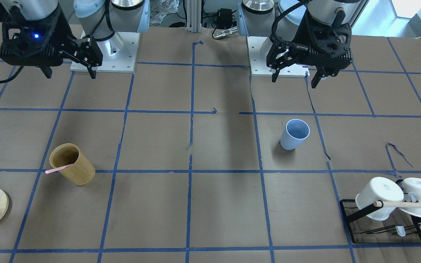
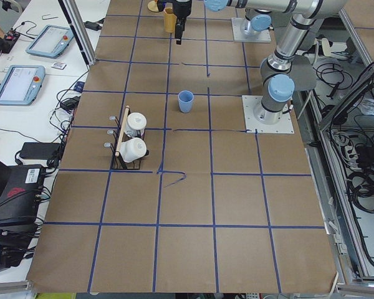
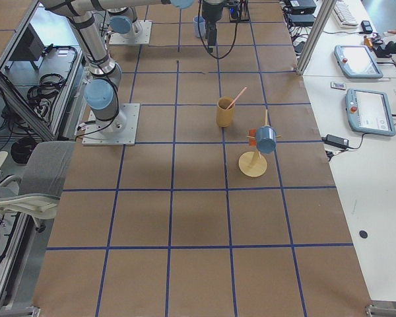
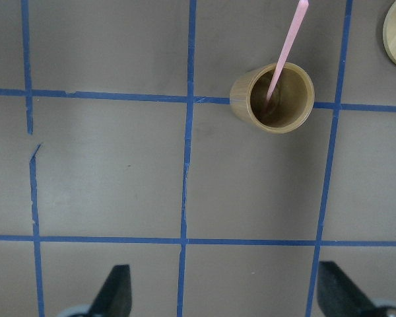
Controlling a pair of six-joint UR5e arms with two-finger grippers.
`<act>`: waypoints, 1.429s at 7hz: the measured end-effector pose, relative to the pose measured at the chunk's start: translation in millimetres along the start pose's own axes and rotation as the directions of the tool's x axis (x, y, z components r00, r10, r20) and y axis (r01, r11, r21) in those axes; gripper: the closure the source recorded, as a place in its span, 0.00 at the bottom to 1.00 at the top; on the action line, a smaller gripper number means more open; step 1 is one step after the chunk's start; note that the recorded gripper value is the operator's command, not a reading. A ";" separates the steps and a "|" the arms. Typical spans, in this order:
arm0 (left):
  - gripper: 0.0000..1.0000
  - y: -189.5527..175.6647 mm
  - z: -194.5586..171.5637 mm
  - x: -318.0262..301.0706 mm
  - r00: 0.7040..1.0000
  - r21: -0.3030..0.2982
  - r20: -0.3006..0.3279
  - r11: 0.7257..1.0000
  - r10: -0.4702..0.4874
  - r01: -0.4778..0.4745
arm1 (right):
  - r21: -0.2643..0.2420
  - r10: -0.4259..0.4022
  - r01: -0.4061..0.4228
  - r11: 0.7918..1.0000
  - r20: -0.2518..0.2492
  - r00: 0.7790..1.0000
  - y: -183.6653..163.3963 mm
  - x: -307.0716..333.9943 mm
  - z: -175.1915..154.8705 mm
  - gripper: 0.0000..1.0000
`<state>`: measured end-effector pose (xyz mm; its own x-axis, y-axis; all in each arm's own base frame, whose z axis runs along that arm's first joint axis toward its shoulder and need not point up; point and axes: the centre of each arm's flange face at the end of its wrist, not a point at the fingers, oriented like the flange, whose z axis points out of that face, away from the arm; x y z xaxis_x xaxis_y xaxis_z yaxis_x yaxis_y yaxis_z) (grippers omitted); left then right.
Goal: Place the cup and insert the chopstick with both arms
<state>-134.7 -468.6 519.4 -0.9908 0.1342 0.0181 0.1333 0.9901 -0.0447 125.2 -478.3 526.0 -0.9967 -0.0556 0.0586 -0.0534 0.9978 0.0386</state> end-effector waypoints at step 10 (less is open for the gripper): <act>0.00 0.8 -1.0 -0.2 1.000 0.001 0.002 1.000 0.000 0.000 | 0.007 -0.007 0.007 1.000 0.005 1.000 -2.0 0.9 -0.5 0.00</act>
<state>-134.4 -467.8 520.3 -0.9909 0.1339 0.0157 0.1331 0.9901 -0.0457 124.5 -480.4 526.6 -0.9966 -0.0623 0.0530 -0.0607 0.9977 0.0317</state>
